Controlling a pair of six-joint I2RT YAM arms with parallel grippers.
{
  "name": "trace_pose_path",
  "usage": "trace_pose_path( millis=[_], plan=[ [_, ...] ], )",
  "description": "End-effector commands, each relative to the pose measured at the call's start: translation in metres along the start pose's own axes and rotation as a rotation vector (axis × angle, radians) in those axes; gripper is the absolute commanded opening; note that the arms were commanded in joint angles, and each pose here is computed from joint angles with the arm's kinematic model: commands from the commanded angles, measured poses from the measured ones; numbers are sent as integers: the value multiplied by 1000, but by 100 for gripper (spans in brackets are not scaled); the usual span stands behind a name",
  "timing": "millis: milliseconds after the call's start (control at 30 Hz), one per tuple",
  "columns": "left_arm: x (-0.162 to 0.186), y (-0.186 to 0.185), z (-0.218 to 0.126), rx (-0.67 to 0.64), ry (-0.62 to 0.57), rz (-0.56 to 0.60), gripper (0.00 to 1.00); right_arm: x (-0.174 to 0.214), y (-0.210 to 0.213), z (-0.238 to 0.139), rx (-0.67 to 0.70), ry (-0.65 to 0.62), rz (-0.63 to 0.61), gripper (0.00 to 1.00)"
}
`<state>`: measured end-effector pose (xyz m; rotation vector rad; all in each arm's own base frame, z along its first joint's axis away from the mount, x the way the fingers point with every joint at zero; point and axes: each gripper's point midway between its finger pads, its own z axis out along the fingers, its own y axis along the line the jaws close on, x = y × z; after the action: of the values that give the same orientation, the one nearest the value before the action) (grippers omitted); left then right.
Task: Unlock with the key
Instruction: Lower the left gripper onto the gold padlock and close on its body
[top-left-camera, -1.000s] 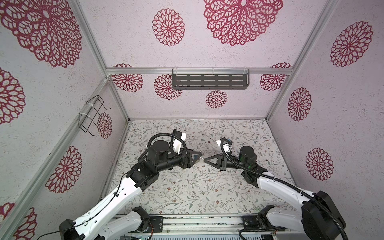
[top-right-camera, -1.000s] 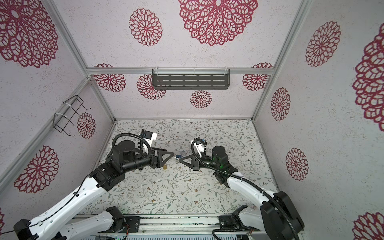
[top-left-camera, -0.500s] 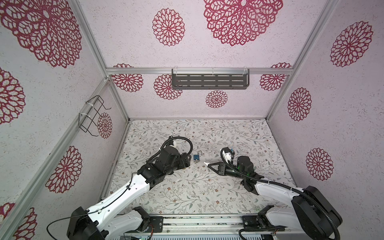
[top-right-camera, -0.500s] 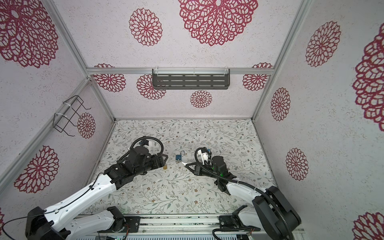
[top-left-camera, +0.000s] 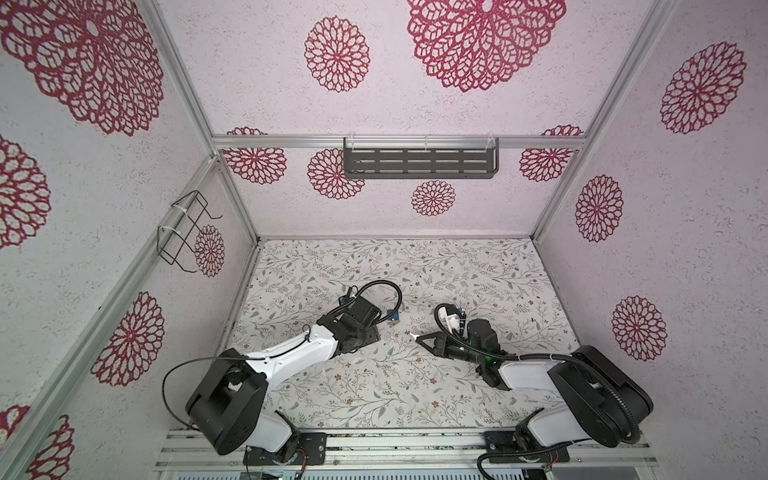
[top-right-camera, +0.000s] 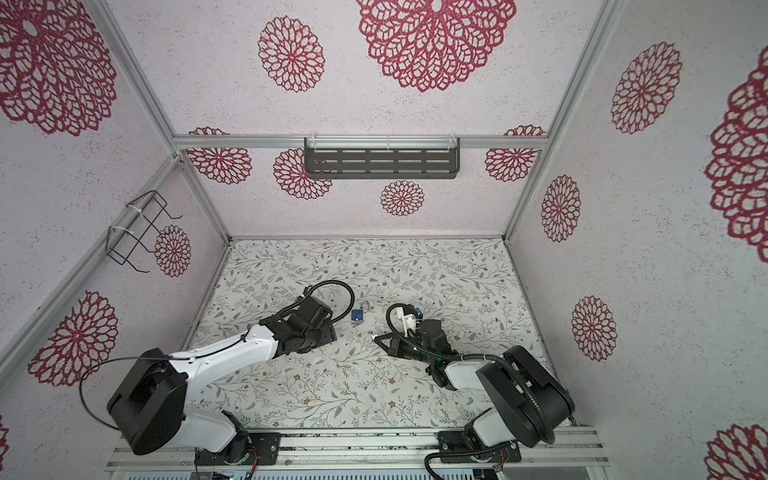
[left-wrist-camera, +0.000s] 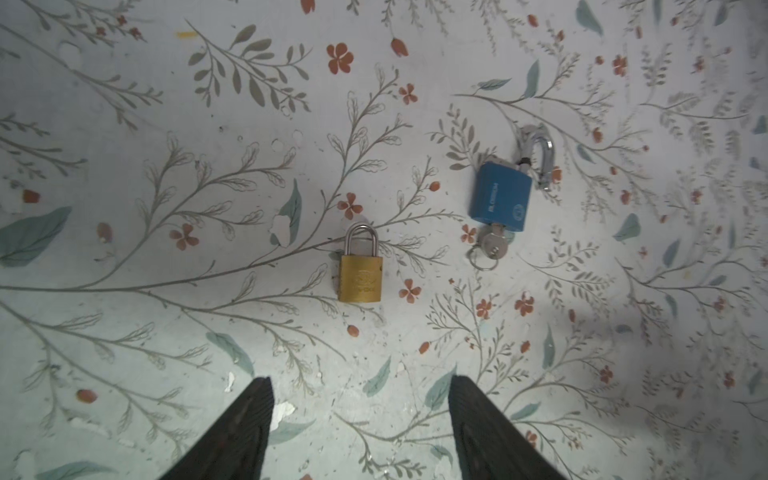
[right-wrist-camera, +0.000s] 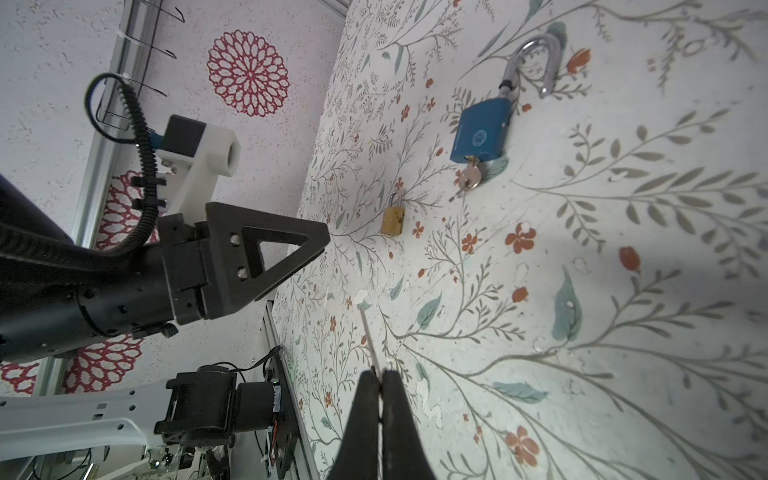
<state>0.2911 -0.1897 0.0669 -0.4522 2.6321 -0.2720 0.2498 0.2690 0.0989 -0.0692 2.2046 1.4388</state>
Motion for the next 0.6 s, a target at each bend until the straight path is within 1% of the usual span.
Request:
trace_pose_path(
  millis=[0, 100, 333, 567],
  plan=[
    [-7, 1, 9, -77, -2, -6, 67, -13, 11, 2, -45, -45, -69, 0],
    [-8, 0, 20, -118, 10, 1, 64, -10, 6, 5, -39, -35, -67, 0],
    [-10, 2, 38, -227, 37, 43, 61, -4, -3, 6, -16, -15, -86, 0],
    [-7, -2, 50, -247, 73, 86, 55, -5, -10, 4, 30, -25, -113, 0]
  ],
)
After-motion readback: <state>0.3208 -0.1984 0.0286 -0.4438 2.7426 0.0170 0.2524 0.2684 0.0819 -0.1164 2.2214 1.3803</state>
